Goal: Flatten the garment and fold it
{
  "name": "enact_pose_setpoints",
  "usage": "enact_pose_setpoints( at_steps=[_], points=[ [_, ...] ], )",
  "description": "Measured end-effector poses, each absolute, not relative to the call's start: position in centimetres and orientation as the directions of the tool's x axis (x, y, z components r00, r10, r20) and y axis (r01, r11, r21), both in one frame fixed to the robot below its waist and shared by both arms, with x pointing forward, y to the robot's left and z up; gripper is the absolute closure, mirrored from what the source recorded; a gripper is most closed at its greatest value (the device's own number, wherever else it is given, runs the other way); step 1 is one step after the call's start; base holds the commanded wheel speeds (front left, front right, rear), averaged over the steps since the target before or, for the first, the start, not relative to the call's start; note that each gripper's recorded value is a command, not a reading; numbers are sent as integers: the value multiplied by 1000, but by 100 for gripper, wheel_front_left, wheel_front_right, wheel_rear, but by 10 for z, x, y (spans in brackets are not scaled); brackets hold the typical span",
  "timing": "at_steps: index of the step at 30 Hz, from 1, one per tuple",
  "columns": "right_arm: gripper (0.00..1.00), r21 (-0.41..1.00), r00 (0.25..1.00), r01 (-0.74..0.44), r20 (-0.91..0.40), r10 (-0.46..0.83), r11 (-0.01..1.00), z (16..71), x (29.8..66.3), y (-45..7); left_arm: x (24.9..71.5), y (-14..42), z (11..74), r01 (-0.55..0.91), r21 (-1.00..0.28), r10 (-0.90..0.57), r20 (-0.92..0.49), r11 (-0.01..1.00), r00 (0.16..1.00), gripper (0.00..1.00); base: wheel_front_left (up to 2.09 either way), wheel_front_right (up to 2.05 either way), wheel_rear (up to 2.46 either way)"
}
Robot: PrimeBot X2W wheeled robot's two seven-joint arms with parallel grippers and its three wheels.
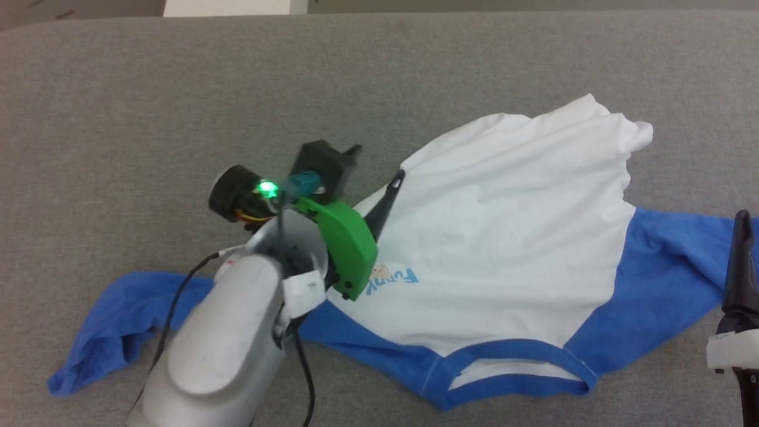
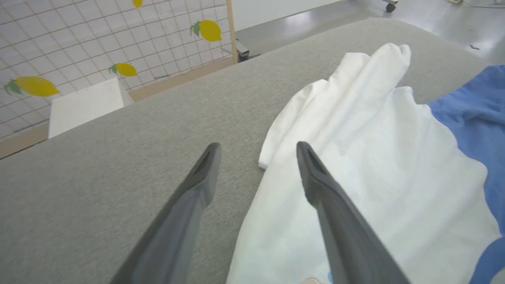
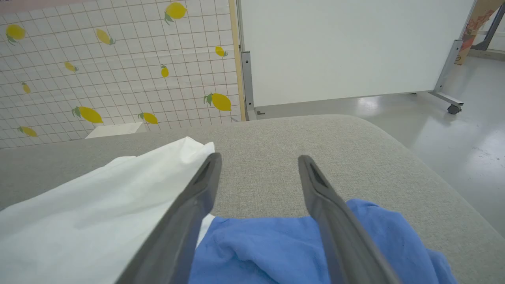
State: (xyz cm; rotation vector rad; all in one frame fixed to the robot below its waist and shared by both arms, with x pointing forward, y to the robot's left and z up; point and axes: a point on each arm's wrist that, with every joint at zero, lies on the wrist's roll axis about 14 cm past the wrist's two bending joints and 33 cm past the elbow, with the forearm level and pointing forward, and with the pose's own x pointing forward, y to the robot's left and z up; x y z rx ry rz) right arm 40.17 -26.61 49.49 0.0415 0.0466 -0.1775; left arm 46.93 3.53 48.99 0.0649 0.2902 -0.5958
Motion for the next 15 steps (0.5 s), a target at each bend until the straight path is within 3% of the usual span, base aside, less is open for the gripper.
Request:
enact_pose_setpoints(
  at_steps=[10, 11, 15],
  points=[
    [0, 5, 970, 234, -77, -233, 972, 486, 399, -285, 471, 15, 385, 650, -17, -535, -585, 760, 610, 3, 0, 0, 0],
    [0, 2, 968, 238, -78, -237, 971, 485, 399, -287, 474, 13, 383, 659, -14, -539, -589, 752, 602, 100, 0, 0, 0],
    [0, -8, 964, 251, -91, -251, 968, 482, 396, -291, 488, 2, 385, 680, -5, -559, -575, 733, 598, 100, 0, 0, 0]
  ],
)
